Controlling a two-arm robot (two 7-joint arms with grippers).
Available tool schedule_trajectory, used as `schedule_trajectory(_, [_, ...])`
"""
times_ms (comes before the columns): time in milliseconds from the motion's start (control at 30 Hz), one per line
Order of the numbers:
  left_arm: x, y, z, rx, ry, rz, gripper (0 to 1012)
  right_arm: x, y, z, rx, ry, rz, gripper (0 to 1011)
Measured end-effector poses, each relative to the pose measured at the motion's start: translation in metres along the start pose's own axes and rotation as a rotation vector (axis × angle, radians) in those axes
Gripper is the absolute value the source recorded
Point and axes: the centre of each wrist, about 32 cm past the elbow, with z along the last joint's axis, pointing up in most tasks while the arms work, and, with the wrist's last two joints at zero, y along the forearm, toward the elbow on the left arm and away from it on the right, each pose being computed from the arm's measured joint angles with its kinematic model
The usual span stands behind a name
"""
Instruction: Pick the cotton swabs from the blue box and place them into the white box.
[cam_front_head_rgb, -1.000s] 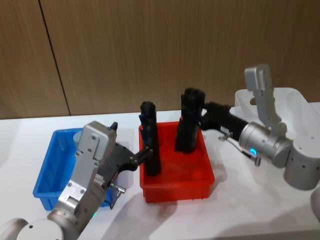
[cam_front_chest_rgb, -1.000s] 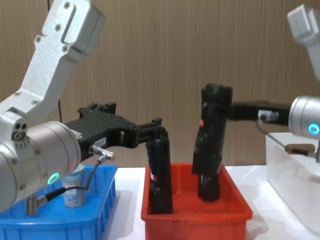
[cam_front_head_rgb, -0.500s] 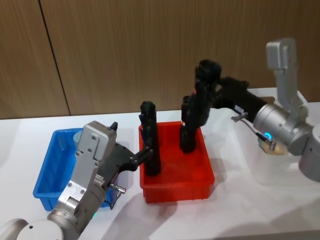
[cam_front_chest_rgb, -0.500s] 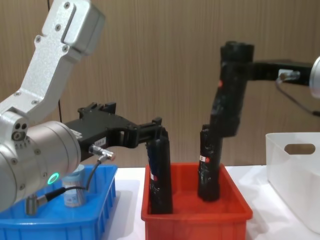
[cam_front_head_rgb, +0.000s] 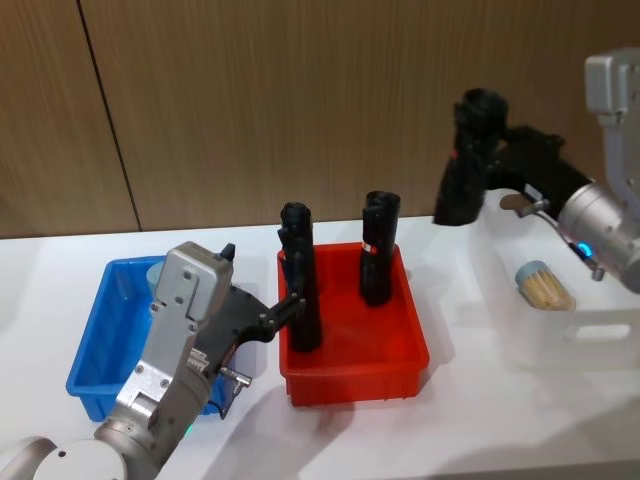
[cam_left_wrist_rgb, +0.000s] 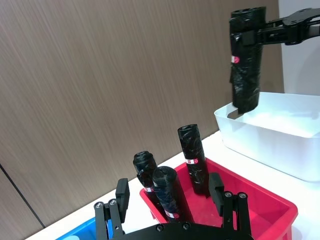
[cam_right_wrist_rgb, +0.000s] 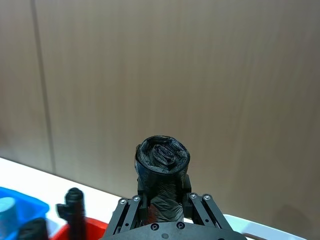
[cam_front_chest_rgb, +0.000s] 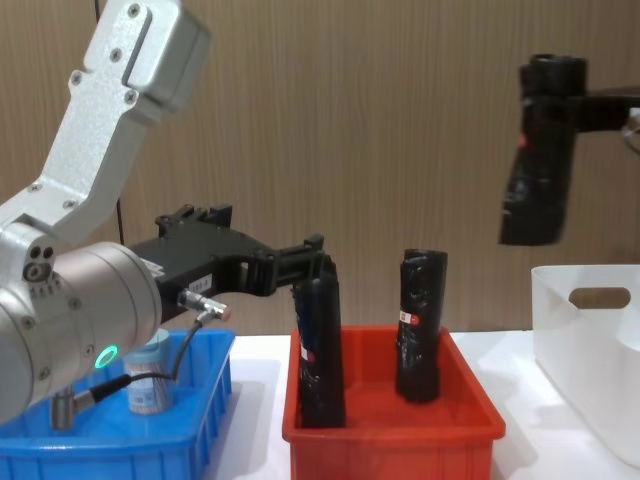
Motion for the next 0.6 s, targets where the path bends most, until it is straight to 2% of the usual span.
schedule_trajectory(300, [0.0, 0.0, 0.0, 0.0, 0.0, 0.0, 1004, 0.02, -0.008, 0.0, -0.039, -0.037, -0.119, 356])
schedule_trajectory(600, [0.0, 0.0, 0.0, 0.0, 0.0, 0.0, 1004, 0.044, -0.017, -0.011, -0.123, -0.052, -0.245, 356])
